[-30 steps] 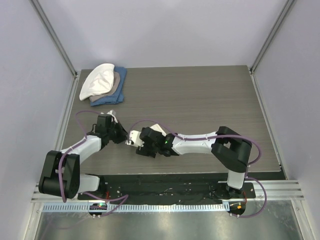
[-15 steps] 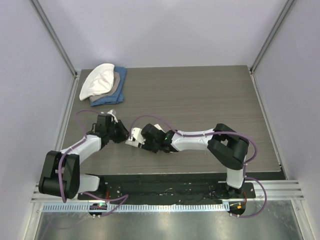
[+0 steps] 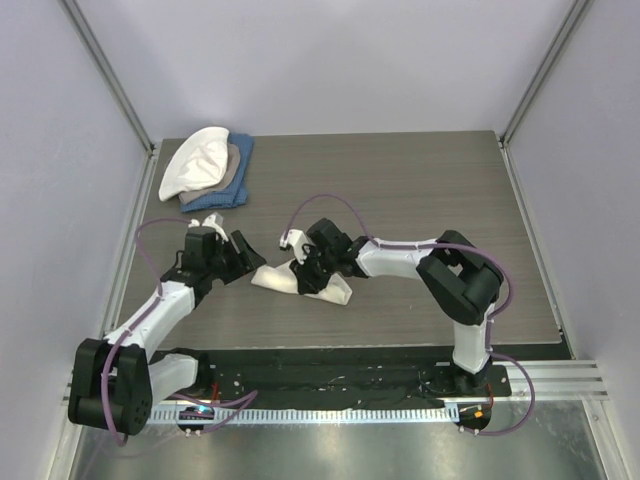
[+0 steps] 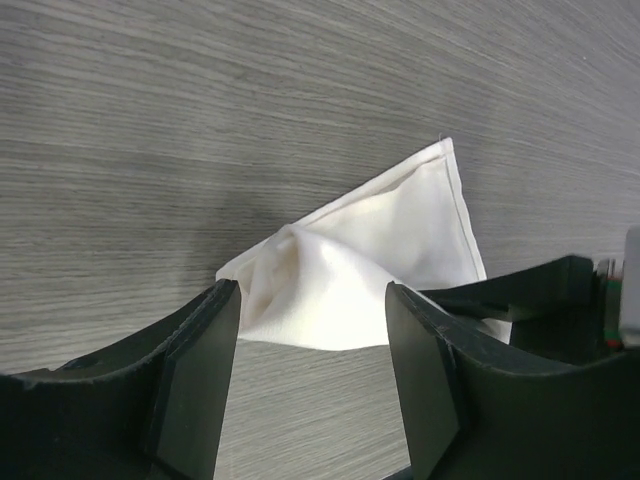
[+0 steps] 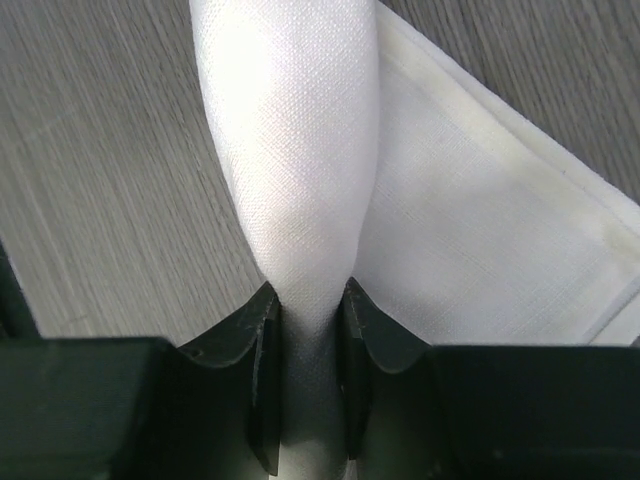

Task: Fold the napkin, place the utensils inside, and roll it up
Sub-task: Roll the napkin with the utensil

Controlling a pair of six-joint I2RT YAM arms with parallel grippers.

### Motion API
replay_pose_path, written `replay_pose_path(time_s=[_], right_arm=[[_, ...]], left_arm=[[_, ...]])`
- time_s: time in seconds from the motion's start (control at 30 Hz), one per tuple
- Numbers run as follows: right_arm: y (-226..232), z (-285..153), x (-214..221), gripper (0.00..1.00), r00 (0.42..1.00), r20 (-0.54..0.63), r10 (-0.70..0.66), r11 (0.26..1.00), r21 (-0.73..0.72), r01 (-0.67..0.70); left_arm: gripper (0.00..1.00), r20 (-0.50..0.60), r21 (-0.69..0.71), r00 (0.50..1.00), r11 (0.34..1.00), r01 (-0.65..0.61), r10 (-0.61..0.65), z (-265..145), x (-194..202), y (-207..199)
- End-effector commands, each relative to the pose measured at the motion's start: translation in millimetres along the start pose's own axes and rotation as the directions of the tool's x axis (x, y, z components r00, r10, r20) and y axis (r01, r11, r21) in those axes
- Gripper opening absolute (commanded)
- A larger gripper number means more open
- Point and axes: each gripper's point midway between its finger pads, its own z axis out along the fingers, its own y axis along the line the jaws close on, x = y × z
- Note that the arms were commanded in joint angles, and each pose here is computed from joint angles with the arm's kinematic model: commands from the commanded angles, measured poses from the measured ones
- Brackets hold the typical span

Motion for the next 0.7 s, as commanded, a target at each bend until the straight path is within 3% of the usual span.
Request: replay_pose_path(time_s=[0.0,0.37,0.67], right_arm=[[24,3,32,0.28,0.972,-0.137,0.191,0.962,-0.172,-0.213],[19,5,34,0.26,0.888,-0.242,0.390,0.841,-0.299,-0.451],[13,9,39,0.26,0.839,-0.283,0.466,0.771,-0.334,-0.541]], left_arm=[[0.63,-0.004,-0.009,1.000,1.000,-0.015,0.015,0,5,5],[0.61,-0.023,0.046,1.000,0.999,-0.017,0.018,13,11,2],[0.49,-0.066,0.084,0.998,0.996,0.001,0.005,30,24,5]])
